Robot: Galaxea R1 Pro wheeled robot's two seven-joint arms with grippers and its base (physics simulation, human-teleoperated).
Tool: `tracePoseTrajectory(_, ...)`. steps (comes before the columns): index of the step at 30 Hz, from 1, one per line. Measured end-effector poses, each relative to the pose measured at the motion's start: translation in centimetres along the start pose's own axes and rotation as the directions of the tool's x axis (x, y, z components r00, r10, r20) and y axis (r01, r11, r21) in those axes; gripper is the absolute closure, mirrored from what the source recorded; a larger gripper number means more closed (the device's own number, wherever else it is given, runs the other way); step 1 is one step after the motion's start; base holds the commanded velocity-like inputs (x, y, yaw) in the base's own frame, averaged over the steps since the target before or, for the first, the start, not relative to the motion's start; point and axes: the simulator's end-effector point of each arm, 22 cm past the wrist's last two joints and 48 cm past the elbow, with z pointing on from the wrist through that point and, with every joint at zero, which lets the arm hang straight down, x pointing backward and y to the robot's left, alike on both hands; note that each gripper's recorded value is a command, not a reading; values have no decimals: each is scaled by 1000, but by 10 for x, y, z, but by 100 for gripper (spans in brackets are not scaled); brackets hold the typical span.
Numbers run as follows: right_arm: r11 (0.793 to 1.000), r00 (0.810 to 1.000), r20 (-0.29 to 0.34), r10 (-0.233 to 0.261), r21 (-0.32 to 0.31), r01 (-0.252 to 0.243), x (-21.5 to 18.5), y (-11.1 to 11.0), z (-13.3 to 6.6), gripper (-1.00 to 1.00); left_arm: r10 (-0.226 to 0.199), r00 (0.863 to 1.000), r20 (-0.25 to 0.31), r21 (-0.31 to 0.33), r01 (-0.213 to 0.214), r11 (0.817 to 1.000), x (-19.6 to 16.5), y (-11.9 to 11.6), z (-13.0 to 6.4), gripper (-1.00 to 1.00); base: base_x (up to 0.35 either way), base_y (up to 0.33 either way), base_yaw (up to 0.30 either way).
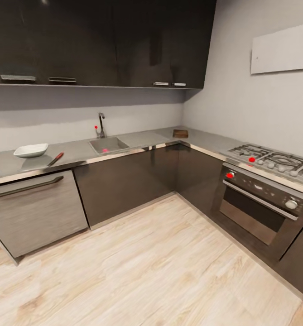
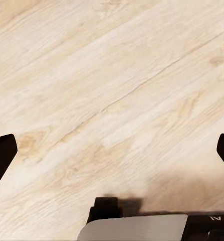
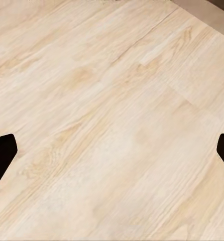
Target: In the kitchen, take the Vidalia onion out of the sink, dice it on the chopping board with the paring knife, put the diced onion into the bowl on the countertop, then place both the paring knife and the chopping board into the sink.
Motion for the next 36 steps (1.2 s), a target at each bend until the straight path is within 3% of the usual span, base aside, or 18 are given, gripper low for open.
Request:
tracePoseTrajectory(18, 1000, 1000, 0, 0, 0, 0, 0, 0, 0, -100, 0, 1000, 0, 0, 0, 1000, 0, 0, 0, -100, 327, -159, 68)
tracePoseTrajectory(36, 1000, 1000, 0, 0, 0, 0, 0, 0, 0, -100, 0, 1000, 1, 0, 0, 1000, 0, 0, 0, -100, 312, -166, 183)
